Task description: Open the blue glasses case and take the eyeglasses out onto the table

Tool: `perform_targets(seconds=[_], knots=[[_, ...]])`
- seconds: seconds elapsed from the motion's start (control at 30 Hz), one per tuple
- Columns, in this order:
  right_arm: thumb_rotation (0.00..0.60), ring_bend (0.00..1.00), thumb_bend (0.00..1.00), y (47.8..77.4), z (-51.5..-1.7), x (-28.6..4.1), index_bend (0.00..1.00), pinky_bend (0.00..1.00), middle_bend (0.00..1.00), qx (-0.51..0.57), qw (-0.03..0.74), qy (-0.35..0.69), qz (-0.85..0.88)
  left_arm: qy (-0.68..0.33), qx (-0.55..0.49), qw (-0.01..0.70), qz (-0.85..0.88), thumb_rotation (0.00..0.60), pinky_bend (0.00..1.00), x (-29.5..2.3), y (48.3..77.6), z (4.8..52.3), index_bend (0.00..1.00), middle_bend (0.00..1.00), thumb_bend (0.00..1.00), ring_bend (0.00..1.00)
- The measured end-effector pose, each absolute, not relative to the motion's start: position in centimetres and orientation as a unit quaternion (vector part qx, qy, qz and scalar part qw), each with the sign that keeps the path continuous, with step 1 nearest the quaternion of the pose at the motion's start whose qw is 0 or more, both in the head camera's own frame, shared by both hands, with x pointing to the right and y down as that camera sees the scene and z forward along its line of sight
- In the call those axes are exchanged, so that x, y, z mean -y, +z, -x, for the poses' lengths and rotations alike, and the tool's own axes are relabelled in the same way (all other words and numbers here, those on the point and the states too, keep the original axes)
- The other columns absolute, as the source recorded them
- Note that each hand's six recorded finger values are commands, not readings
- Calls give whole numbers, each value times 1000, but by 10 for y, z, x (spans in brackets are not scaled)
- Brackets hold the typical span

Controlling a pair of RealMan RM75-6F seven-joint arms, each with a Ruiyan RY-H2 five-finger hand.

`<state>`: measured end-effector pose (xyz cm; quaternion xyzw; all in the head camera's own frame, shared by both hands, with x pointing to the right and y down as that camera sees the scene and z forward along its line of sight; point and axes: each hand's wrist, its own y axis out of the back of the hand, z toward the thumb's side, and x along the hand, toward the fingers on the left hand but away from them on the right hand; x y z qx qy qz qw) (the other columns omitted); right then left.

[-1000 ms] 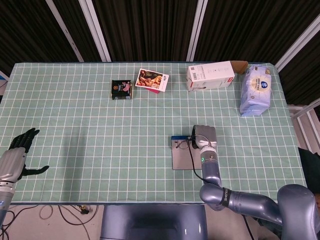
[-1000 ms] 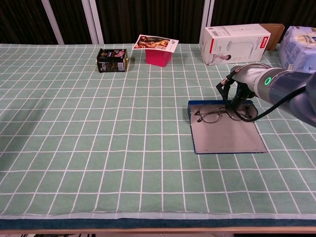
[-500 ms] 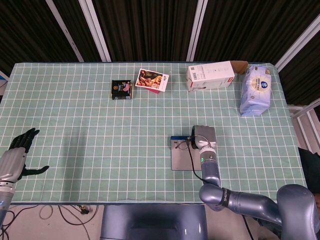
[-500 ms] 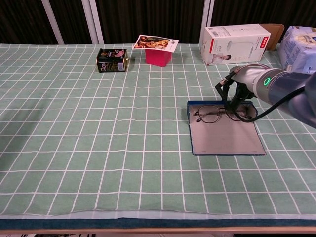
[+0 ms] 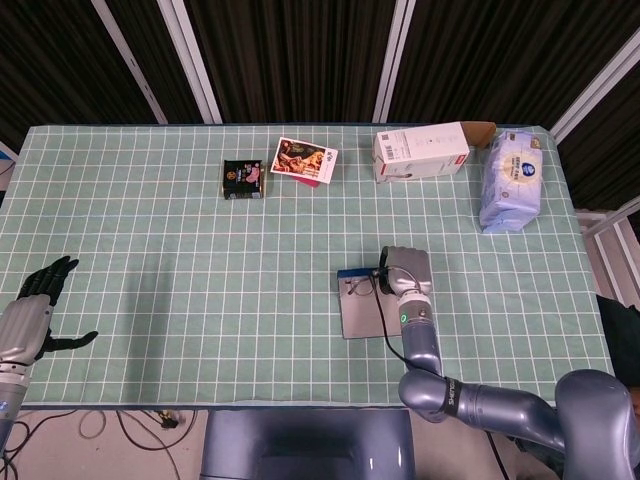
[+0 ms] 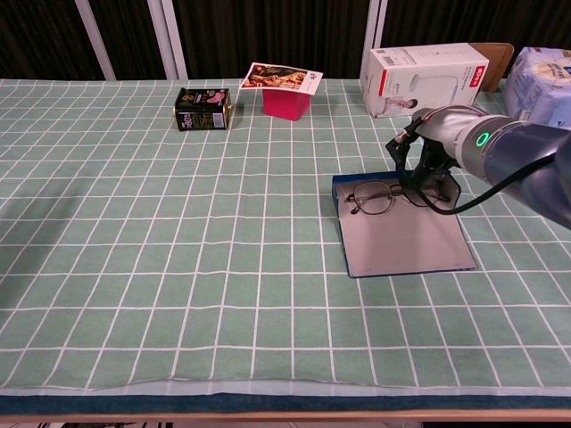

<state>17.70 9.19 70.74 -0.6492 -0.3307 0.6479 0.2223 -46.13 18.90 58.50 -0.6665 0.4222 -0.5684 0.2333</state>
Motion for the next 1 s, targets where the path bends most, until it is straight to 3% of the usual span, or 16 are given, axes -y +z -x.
perform_targets(seconds=[1.0], knots=[[600, 1000, 513, 702, -164, -93, 543, 1000, 1000, 474, 159, 543, 675, -566, -426, 236, 665, 600, 0, -189, 584, 462, 0, 0, 0, 0]])
